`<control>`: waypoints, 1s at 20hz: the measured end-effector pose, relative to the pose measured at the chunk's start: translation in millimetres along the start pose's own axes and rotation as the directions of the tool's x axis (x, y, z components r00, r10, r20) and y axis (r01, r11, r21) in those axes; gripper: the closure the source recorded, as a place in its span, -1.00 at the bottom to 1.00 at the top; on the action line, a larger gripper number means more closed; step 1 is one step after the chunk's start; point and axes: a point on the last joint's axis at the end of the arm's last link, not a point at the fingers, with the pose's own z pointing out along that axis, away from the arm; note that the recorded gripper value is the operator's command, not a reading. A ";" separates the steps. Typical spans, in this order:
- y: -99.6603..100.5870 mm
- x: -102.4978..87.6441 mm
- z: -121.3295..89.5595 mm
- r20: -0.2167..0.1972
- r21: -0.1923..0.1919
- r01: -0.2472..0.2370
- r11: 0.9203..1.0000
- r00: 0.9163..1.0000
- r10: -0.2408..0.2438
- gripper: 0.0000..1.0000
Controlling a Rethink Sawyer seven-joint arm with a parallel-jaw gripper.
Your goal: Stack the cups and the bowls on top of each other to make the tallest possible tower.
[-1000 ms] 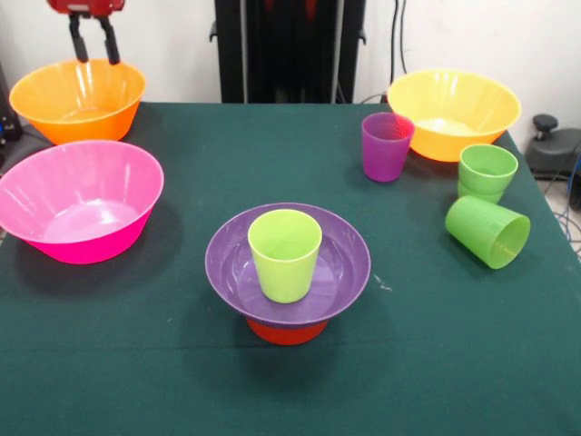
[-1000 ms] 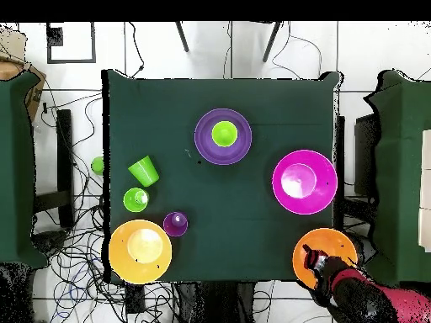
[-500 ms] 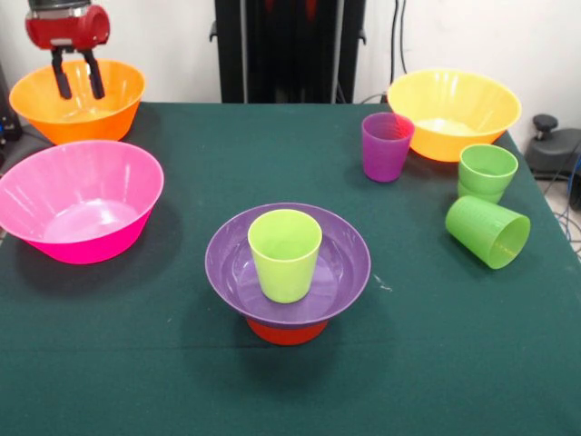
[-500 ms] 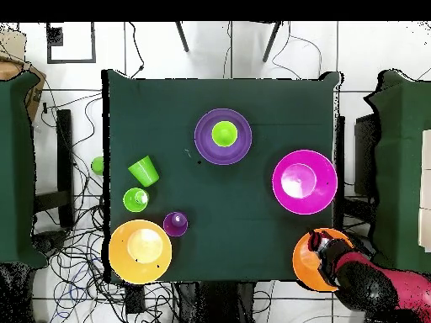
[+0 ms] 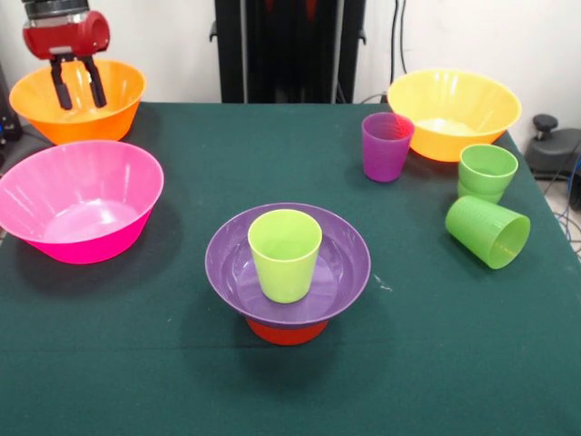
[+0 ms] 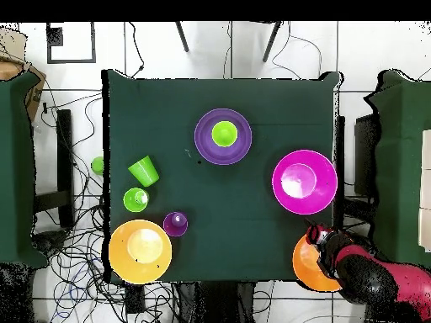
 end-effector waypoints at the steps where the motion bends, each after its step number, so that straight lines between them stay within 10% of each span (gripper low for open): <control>1: 1.4 -1.2 -2.1 0.001 0.000 0.001 1.000 1.000 -0.001 -1.00; 12: 45.8 -31.2 -68.0 0.012 0.019 -0.002 1.000 1.000 0.002 -1.00; 20: 71.9 -26.0 -58.4 -0.024 0.034 0.063 0.997 0.998 -0.062 -1.00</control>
